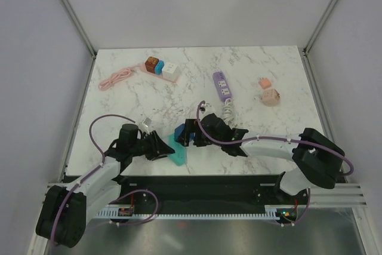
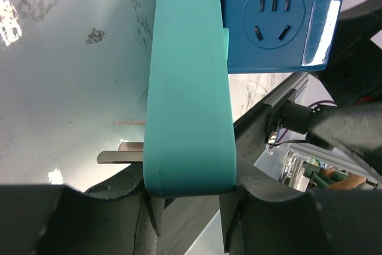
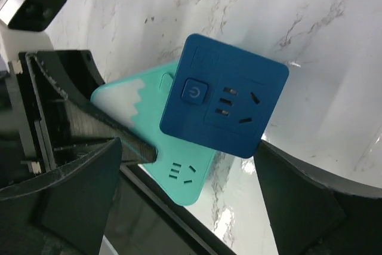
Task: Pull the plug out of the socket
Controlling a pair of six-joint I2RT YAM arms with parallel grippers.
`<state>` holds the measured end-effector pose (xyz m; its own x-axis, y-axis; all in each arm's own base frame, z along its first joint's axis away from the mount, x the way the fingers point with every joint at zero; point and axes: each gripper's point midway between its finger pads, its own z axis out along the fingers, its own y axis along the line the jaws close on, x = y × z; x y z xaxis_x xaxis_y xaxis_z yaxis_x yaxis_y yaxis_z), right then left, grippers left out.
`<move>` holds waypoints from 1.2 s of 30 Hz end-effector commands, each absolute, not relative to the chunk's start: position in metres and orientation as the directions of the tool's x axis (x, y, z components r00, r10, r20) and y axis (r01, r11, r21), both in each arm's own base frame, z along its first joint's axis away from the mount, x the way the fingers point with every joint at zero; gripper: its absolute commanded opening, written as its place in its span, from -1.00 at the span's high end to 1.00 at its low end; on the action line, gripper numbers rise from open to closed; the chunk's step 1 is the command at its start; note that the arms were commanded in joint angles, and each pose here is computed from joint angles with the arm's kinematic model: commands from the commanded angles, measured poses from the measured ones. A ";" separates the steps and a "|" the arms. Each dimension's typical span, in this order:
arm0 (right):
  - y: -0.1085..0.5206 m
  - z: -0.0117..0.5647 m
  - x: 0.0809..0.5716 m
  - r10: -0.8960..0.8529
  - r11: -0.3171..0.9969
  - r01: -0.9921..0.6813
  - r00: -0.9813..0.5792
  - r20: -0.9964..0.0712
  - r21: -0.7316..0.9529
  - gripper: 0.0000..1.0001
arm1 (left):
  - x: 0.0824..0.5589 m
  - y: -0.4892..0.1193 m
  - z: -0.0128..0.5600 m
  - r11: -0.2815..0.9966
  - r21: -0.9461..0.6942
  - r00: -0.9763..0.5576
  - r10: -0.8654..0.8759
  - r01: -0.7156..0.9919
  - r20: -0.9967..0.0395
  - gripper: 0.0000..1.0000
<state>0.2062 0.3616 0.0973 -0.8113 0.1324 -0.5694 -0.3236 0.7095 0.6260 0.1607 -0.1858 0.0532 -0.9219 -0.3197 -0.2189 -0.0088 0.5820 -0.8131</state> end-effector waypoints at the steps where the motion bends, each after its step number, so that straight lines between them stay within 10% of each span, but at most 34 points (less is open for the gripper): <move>1: 0.373 0.113 0.237 0.258 0.717 -0.258 -0.765 -0.590 0.648 -0.96 | 0.150 -0.190 0.057 0.555 -0.832 -0.936 -0.298 -0.013 -0.185 0.95; 25: 0.378 0.093 0.247 0.262 0.745 -0.229 -0.764 -0.590 0.627 -0.44 | 0.163 -0.186 0.069 0.575 -0.818 -0.912 -0.339 -0.006 -0.231 0.95; 32: 0.381 0.090 0.246 0.240 0.745 -0.247 -0.768 -0.594 0.620 -0.46 | 0.166 -0.184 0.072 0.591 -0.807 -0.906 -0.347 -0.013 -0.240 0.55; 36: 0.382 0.093 0.245 0.242 0.736 -0.254 -0.766 -0.595 0.627 0.55 | 0.169 -0.180 0.073 0.610 -0.792 -0.898 -0.357 -0.014 -0.259 0.02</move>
<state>0.2425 0.3712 0.0804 -0.7801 0.2418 -0.5771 -0.2150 0.7626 0.6101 0.1570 -0.1799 0.0560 -0.9149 -0.3468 -0.2067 -0.0509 0.6070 -0.7931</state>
